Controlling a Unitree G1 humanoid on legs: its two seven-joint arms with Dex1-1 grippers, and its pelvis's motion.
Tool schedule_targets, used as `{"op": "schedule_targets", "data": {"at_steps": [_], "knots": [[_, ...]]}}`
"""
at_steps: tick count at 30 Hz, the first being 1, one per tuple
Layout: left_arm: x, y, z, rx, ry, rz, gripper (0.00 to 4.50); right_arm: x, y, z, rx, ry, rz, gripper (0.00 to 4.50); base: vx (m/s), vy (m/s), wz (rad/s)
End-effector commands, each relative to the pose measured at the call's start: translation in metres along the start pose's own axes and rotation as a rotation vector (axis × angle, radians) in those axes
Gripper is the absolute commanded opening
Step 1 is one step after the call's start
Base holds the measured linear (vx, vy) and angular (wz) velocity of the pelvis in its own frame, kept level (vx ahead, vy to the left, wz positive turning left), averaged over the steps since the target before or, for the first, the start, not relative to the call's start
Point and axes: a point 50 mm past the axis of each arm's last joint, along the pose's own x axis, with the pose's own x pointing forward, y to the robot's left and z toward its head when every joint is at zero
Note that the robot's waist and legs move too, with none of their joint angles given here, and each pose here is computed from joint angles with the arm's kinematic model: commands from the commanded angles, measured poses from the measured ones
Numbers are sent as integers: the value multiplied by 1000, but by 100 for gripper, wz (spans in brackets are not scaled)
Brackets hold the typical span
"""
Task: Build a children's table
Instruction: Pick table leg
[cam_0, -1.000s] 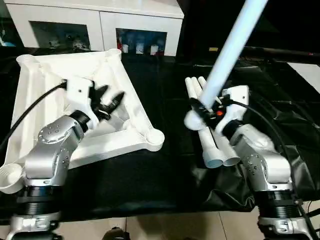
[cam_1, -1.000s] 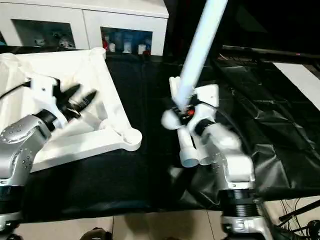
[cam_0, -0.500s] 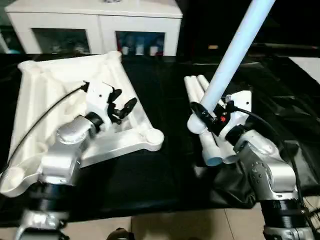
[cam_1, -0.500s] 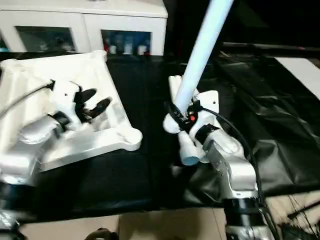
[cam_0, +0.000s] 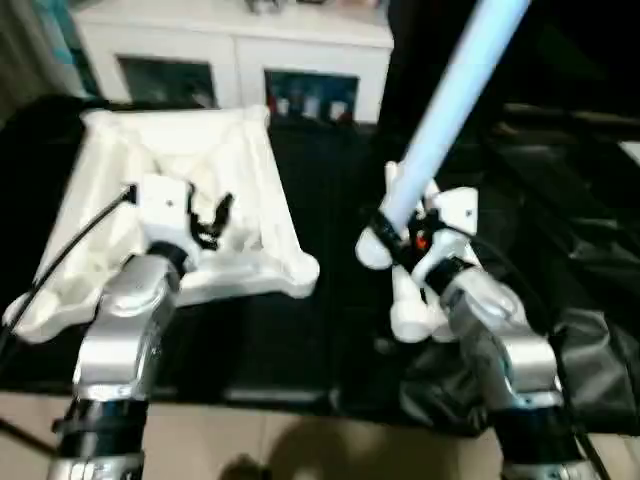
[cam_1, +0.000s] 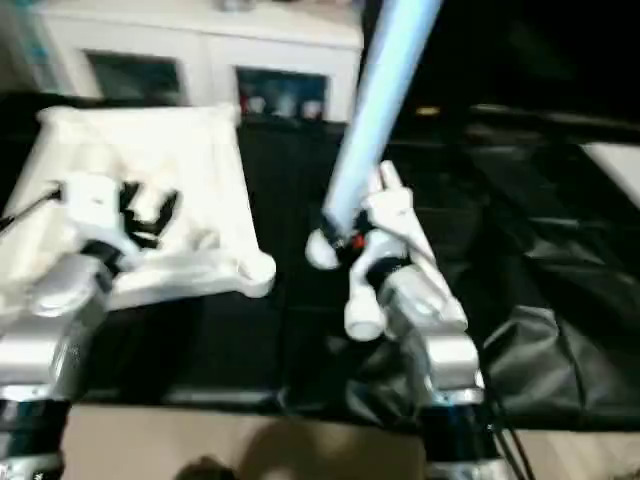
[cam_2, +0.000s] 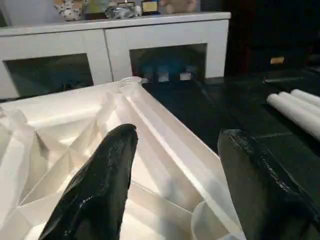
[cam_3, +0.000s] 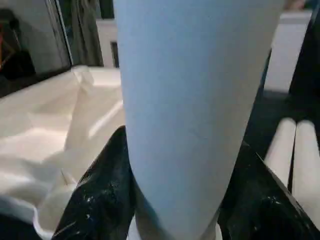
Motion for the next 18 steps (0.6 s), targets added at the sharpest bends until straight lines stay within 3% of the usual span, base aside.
{"op": "schedule_targets", "data": {"at_steps": [1, 9, 18], "knots": [[4, 0, 1, 19, 14, 2, 296, 2, 3, 10, -19, -49, 10, 186, -51, -58, 12], [10, 2, -10, -41, 26, -4, 296, -6, -7, 6, 73, -63, -131, 186, -41, 123, 5], [11, -5, -15, 4, -26, -113, 296, -6, -6, 3, 44, -28, -84, 186, -32, 109, 9]]}}
